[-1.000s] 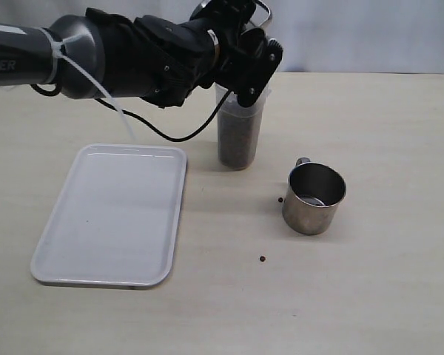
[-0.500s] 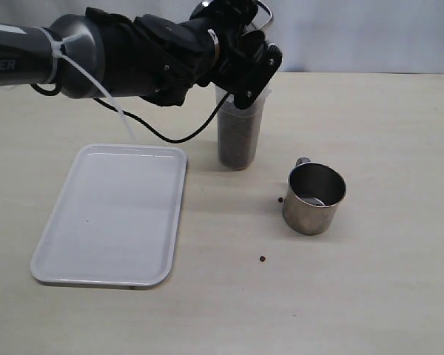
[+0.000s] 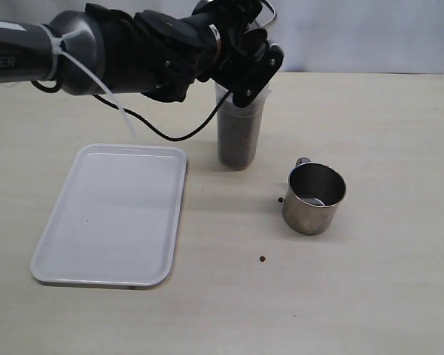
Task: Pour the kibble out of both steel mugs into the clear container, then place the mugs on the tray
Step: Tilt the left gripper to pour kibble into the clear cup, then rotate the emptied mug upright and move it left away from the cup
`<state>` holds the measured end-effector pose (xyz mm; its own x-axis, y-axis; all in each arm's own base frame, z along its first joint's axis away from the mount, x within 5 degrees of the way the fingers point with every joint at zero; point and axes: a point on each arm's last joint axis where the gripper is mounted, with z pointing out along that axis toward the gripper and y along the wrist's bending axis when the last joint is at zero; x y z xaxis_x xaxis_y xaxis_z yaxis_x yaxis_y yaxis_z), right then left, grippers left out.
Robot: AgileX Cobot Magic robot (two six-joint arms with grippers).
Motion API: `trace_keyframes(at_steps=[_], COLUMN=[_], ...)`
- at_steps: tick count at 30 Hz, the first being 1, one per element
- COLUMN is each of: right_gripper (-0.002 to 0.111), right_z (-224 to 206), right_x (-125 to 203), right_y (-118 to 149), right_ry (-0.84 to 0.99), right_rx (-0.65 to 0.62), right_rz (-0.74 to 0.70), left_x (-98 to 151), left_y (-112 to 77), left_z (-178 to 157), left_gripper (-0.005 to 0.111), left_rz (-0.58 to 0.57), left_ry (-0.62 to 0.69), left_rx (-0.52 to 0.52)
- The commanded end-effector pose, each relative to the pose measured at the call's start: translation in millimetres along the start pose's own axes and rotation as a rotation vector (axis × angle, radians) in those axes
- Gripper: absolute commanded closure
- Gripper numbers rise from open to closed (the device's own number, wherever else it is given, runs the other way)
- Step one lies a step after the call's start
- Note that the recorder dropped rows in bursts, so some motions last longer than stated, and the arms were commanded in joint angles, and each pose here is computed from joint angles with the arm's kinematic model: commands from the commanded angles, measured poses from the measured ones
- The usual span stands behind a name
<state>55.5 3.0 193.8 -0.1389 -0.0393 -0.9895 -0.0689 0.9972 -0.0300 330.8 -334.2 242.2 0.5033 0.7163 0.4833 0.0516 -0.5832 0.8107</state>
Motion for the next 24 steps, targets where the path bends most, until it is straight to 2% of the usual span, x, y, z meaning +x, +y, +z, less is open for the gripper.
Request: trace_keyframes(at_steps=[1,17,24], right_gripper=[0.104,0.104,0.104], right_z=[0.2,0.2,0.2], right_x=[2.0,2.0,2.0], right_y=[-0.1,-0.1,-0.1], right_ry=[0.007,0.007,0.007], right_rx=[0.001,0.001,0.001], right_rz=[-0.014,-0.014,-0.014], left_x=[1.9,-3.7,-6.5], left_y=[7.0,9.7,16.1], left_z=[-2.6,-5.4,-8.0], left_gripper=[0.107,0.107,0.107], left_rz=[0.030,0.177,0.186], left_ry=[-0.001,0.001,0.009], left_rx=[-0.021,-0.026,-0.041])
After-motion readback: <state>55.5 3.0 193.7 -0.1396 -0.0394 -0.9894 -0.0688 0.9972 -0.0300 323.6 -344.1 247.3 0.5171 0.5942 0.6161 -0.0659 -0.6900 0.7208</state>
